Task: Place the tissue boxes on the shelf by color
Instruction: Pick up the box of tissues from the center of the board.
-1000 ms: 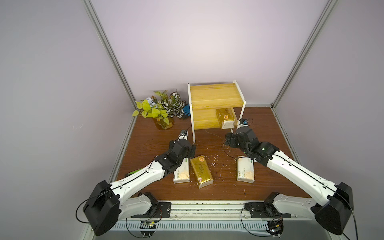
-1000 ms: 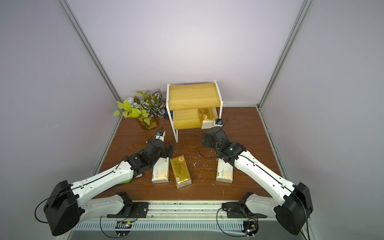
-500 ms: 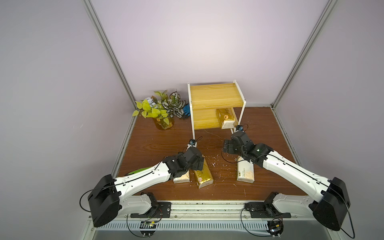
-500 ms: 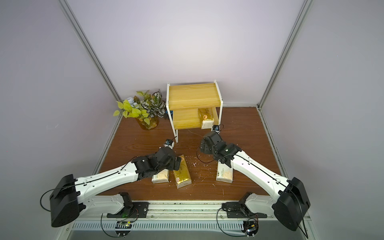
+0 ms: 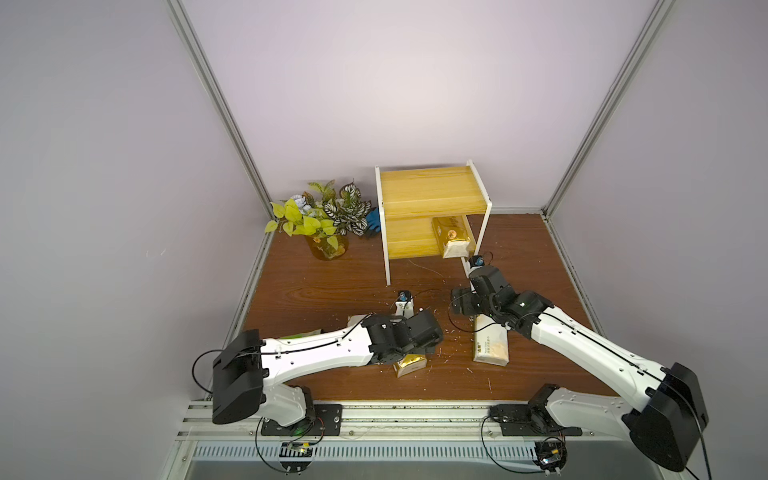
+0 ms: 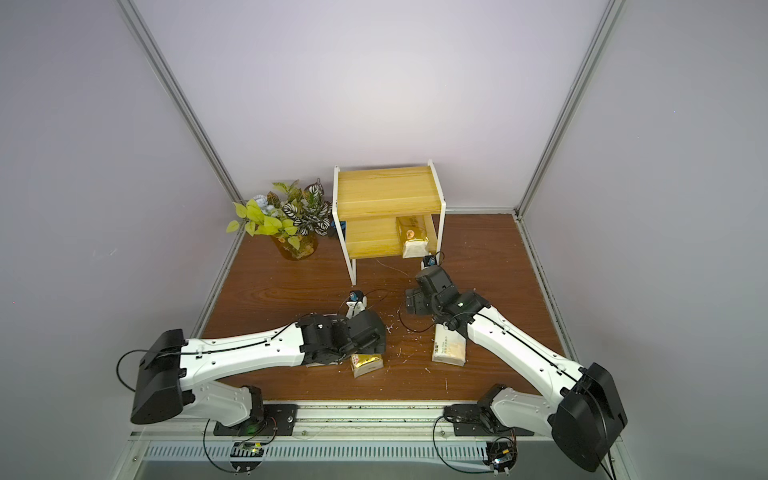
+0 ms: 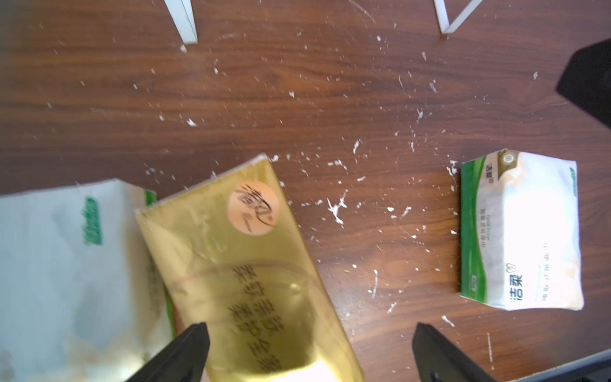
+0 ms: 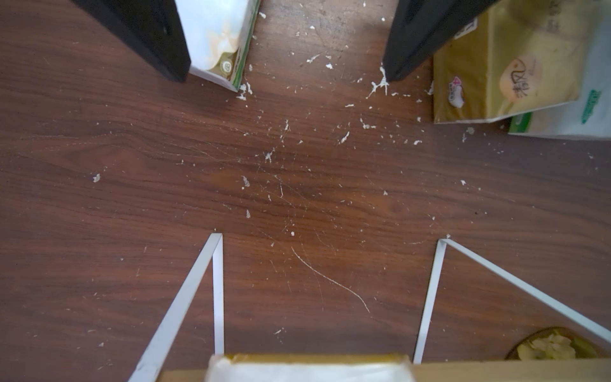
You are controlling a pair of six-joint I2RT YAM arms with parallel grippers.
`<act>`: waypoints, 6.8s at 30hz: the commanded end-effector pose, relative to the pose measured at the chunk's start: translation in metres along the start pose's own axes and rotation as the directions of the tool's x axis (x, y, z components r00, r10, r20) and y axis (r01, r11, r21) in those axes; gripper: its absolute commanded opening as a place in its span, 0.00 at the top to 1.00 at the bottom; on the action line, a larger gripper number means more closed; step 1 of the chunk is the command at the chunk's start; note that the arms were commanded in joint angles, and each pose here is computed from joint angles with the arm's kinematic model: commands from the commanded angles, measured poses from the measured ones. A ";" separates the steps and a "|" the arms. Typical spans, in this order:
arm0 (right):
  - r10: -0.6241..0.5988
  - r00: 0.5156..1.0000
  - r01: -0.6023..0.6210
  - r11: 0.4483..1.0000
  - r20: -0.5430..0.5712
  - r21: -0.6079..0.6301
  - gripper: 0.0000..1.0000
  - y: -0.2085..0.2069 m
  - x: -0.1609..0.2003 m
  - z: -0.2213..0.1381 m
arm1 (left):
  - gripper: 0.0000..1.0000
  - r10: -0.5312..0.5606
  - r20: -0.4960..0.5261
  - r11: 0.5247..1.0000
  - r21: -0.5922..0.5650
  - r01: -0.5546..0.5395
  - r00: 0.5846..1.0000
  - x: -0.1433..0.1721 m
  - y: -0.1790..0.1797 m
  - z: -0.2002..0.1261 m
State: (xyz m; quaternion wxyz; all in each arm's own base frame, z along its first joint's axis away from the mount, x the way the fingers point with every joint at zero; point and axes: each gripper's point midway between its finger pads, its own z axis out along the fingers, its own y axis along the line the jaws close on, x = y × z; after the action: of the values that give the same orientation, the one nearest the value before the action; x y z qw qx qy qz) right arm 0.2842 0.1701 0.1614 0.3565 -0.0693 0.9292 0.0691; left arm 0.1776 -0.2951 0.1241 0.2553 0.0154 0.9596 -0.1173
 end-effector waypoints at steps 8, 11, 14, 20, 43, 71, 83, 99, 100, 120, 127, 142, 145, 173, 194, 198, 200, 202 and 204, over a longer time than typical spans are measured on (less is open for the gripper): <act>-0.008 1.000 0.011 0.989 0.024 -0.146 0.01 0.015 0.009 -0.002 | 0.00 -0.030 0.026 0.987 -0.157 0.034 0.999 0.029 0.005 -0.022; -0.012 1.000 0.014 0.987 0.015 -0.162 0.01 0.016 0.017 0.000 | 0.00 -0.077 0.058 0.984 -0.153 0.086 0.995 0.029 0.010 -0.027; -0.007 1.000 0.008 0.983 0.008 -0.182 0.01 0.018 0.022 0.000 | 0.00 -0.111 0.056 0.980 -0.162 0.119 0.992 0.035 0.014 -0.025; -0.007 1.000 0.013 0.982 0.029 -0.186 0.01 0.016 0.020 -0.007 | 0.01 -0.163 0.062 0.966 -0.196 0.172 0.985 0.041 0.024 -0.021; 0.007 0.999 0.004 0.977 0.050 -0.211 0.01 0.017 0.019 -0.016 | 0.01 -0.128 -0.007 0.954 -0.276 0.121 0.992 0.037 0.013 0.004; 0.014 0.999 -0.003 0.971 0.041 -0.241 0.02 0.019 0.027 -0.016 | 0.02 -0.170 -0.084 0.919 -0.373 0.127 0.982 0.068 0.032 0.027; 0.014 0.999 -0.004 0.958 0.032 -0.286 0.03 0.027 0.029 -0.018 | 0.18 -0.225 -0.051 0.902 -0.388 0.189 0.973 0.070 0.059 0.016; 0.000 0.999 0.013 0.957 0.044 -0.289 0.03 0.029 0.027 -0.019 | 0.02 -0.112 -0.029 0.958 -0.268 0.100 0.993 0.048 0.010 0.002; 0.001 0.999 0.012 0.957 0.043 -0.289 0.03 0.029 0.028 -0.019 | 0.02 -0.113 -0.029 0.958 -0.269 0.101 0.993 0.048 0.010 0.002; -0.004 1.000 0.012 0.956 0.029 -0.294 0.03 0.030 0.032 -0.016 | 0.02 -0.219 0.034 0.936 -0.276 0.220 0.975 0.056 0.037 -0.014; -0.008 1.000 0.016 0.954 0.027 -0.298 0.03 0.031 0.033 -0.016 | 0.02 -0.167 0.051 0.947 -0.270 0.175 0.985 0.044 0.022 -0.019; -0.017 0.999 0.025 0.957 0.029 -0.288 0.03 0.030 0.034 -0.015 | 0.02 -0.218 0.061 0.920 -0.320 0.226 0.974 0.053 0.040 -0.016; -0.019 0.999 0.026 0.959 0.027 -0.283 0.03 0.029 0.035 -0.014 | 0.02 -0.194 0.051 0.921 -0.333 0.200 0.980 0.053 0.035 -0.010; -0.019 0.999 0.027 0.958 0.030 -0.286 0.04 0.028 0.038 -0.015 | 0.02 -0.204 -0.018 0.923 -0.338 0.186 0.979 0.059 0.043 0.023; -0.016 0.999 0.026 0.964 0.040 -0.266 0.07 0.024 0.037 -0.014 | 0.26 -0.184 -0.053 0.929 -0.337 0.156 0.981 0.062 0.049 0.043; -0.017 0.999 0.028 0.966 0.043 -0.258 0.08 0.023 0.037 -0.014 | 0.46 -0.178 -0.056 0.930 -0.336 0.149 0.983 0.061 0.050 0.042; -0.015 0.999 0.026 0.966 0.045 -0.258 0.08 0.022 0.037 -0.014 | 0.56 -0.170 -0.060 0.933 -0.330 0.141 0.984 0.060 0.048 0.041; -0.014 0.999 0.025 0.968 0.045 -0.251 0.08 0.021 0.037 -0.014 | 0.62 -0.151 -0.071 0.940 -0.320 0.121 0.986 0.059 0.044 0.039; -0.015 0.999 0.025 0.969 0.045 -0.246 0.08 0.020 0.038 -0.013 | 0.65 -0.113 -0.087 0.952 -0.295 0.083 0.990 0.055 0.034 0.038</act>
State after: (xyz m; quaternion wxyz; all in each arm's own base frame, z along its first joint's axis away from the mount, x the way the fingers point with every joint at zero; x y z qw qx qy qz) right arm 0.2421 0.1860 0.1417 0.3499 -0.1199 0.9103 0.1860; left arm 0.1466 -0.2649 0.0514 0.1996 -0.0895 0.9757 0.0114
